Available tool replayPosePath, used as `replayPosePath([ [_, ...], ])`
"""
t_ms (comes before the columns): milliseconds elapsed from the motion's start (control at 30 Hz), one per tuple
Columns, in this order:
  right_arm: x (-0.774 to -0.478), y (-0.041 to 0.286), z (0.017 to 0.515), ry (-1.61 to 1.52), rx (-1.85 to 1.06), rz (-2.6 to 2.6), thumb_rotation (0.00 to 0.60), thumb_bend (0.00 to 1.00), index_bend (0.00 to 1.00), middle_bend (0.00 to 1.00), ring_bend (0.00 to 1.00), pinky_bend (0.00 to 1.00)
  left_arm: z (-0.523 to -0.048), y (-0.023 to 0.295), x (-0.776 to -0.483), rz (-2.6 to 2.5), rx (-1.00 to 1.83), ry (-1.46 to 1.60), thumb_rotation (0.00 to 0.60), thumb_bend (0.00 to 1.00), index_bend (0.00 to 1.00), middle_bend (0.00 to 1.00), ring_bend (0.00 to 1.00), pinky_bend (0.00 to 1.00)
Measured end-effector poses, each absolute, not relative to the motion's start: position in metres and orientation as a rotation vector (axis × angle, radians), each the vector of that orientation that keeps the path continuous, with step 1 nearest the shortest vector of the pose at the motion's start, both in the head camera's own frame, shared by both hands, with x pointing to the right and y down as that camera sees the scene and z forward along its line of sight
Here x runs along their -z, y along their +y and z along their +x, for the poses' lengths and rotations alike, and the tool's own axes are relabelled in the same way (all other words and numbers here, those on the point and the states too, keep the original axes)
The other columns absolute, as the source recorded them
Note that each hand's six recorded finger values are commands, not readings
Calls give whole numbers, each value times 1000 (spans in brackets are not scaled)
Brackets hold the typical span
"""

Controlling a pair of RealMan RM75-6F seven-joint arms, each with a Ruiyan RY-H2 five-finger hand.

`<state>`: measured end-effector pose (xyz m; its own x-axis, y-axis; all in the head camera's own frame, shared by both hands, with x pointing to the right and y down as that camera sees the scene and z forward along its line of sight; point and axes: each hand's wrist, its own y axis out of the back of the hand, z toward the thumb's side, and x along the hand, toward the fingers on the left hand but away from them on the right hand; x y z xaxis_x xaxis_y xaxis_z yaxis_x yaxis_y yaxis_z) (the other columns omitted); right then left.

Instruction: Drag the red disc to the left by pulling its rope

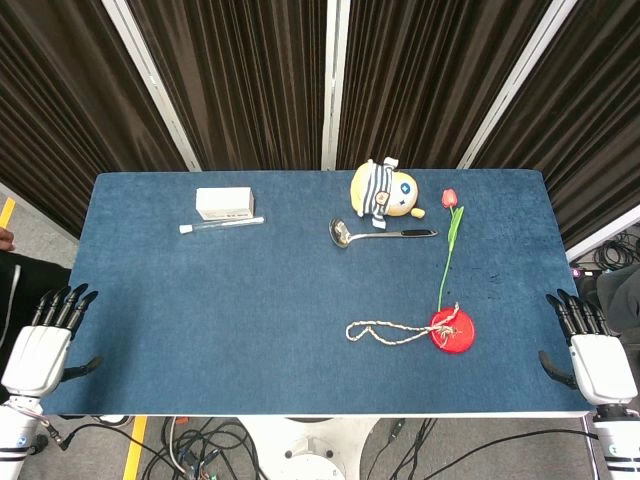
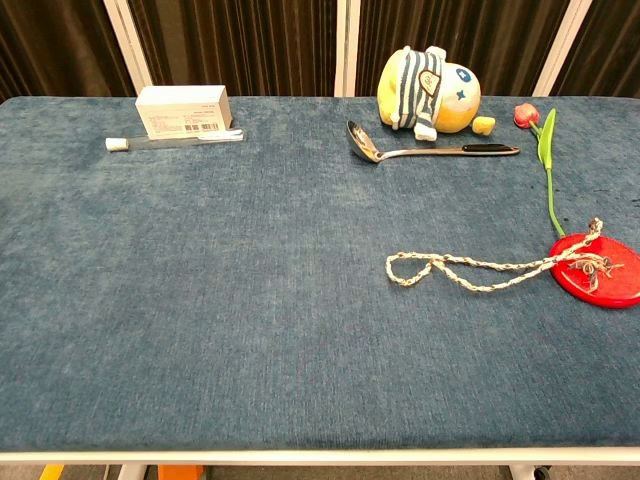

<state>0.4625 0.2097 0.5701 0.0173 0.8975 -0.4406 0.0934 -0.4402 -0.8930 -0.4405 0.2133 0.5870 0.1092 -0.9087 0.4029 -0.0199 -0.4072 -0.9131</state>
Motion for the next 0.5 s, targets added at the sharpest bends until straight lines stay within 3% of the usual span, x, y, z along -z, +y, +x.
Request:
replayPosePath([
  [267,-568,209,465,-1038,-1497,-1605,600,253,0,0,0,0,-427,208,-588,-1617,1354,901,600,13,99,35,0,63],
  [500,-567,207,467,-1036,-1502,-1595,600,253,0,0,0,0,-384,190,-592,-1721,1211,821,600,13,100,35,0,68],
])
